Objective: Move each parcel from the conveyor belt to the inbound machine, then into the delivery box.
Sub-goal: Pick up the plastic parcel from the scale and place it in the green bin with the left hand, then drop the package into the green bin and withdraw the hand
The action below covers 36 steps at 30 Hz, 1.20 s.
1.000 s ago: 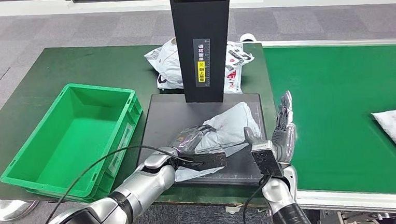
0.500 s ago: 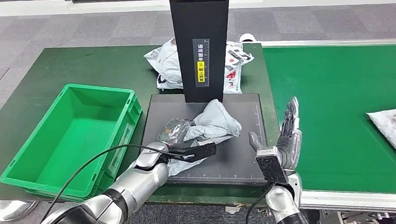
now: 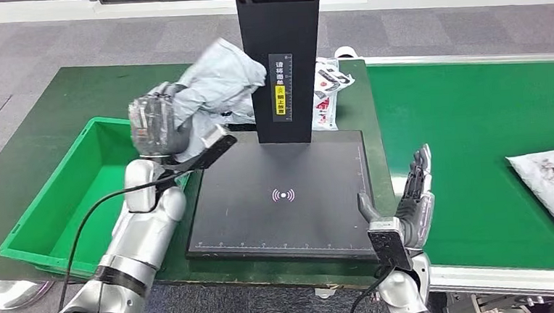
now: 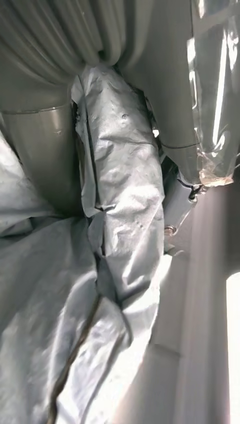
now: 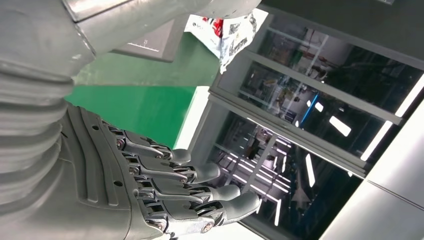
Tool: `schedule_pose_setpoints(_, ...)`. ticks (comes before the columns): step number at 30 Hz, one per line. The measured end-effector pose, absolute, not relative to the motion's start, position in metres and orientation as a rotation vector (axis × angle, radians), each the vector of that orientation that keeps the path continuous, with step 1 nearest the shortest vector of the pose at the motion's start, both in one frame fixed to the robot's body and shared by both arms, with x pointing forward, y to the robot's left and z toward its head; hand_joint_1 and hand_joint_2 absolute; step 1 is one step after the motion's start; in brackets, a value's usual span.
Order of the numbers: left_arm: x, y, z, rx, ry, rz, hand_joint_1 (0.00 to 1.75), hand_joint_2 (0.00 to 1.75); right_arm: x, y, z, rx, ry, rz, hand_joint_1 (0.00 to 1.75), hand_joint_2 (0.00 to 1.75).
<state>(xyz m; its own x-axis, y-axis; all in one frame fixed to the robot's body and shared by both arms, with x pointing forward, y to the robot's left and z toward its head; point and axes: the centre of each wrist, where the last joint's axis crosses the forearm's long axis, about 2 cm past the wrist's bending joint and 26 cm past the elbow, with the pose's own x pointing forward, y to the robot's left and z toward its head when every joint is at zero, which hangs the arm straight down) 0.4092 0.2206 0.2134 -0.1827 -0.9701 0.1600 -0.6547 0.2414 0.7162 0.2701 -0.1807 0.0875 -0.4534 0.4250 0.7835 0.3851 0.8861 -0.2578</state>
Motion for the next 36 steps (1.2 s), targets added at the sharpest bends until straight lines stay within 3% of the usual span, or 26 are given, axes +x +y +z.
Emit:
schedule_pose_setpoints(6, 0.411, 0.295, 0.207, 1.731, -1.463, -0.491, 1.75, 1.75, 0.269, -0.184, 0.086, -0.602, -2.098, 0.06, 0.0, 1.75)
schedule_pose_setpoints(11, 0.415, 0.336, 0.166, 1.691, -0.968, -0.812, 1.75, 1.75, 0.272, -0.186, 0.088, -0.612, -2.088, 0.06, 0.0, 1.75)
schedule_pose_setpoints(17, 0.415, 0.366, 0.139, 1.577, -0.686, -1.087, 1.75, 1.75, 0.274, -0.187, 0.088, -0.618, -2.074, 0.06, 0.0, 1.75)
schedule_pose_setpoints(18, 0.415, 0.369, 0.138, 1.566, -0.66, -1.103, 1.58, 1.75, 0.273, -0.188, 0.088, -0.62, -2.073, 0.062, 0.0, 1.75)
schedule_pose_setpoints(21, 0.416, 0.377, 0.137, 1.552, -0.614, -1.122, 0.28, 1.75, 0.273, -0.189, 0.087, -0.623, -2.071, 0.064, 0.0, 1.75)
schedule_pose_setpoints(22, 0.416, 0.379, 0.135, 1.547, -0.602, -1.129, 0.01, 1.75, 0.273, -0.189, 0.087, -0.623, -2.068, 0.065, 0.0, 1.75)
schedule_pose_setpoints(27, 0.413, 0.383, 0.132, 1.583, -0.659, -1.081, 0.0, 1.75, 0.265, -0.191, 0.085, -0.628, -2.016, 0.061, 0.0, 1.75)
schedule_pose_setpoints(33, 0.421, 0.386, 0.153, 1.474, -1.128, -0.791, 0.0, 1.75, 0.254, -0.196, 0.08, -0.617, -1.954, 0.083, 0.0, 1.75)
schedule_pose_setpoints(36, 0.425, 0.391, 0.165, 1.327, -1.33, -0.589, 0.0, 0.44, 0.252, -0.197, 0.078, -0.611, -1.942, 0.094, 0.0, 1.75)
